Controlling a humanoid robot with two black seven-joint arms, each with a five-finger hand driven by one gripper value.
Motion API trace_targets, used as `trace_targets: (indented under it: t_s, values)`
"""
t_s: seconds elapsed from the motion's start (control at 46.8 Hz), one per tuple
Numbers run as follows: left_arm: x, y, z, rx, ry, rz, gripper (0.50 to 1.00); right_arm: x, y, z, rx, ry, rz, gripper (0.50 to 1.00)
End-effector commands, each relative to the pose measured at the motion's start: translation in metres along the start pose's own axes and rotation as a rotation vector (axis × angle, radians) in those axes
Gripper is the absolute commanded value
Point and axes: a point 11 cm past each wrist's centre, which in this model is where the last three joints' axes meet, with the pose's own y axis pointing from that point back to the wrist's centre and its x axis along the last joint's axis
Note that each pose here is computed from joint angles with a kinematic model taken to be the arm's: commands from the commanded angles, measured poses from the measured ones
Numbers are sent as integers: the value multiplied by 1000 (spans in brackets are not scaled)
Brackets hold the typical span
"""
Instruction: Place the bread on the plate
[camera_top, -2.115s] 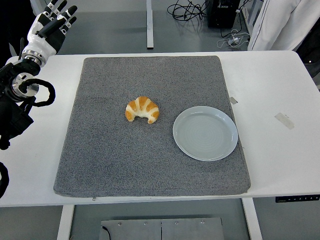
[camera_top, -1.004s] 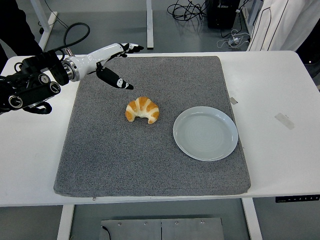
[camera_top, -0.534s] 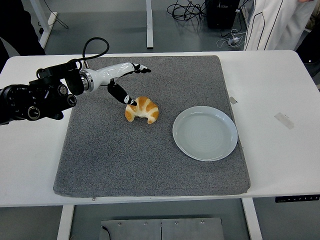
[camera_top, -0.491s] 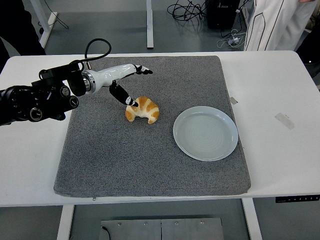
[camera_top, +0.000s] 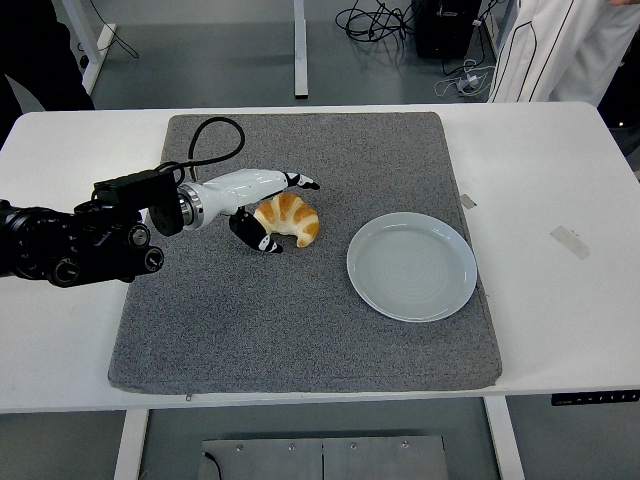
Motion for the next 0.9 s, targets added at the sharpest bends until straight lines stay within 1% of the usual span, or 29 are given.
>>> trace_targets:
  t_s: [0.0,0.256,0.449,0.598,0.876]
  values:
    - [-1,1,-2,2,-19,19,922,0,0,0,0,0,0,1000]
    - [-6,1,-16,35,-62,54,922,0,0,0,0,0,0,1000]
    - [-10,-6,-29,71,-75,71,911,0,0,0,0,1,0,1000]
    - [-14,-11,-27,72,-75,70,902,0,0,0,0,0,0,1000]
    - [-20,-18,-20,58,-66,65,901,0,0,0,0,0,0,1000]
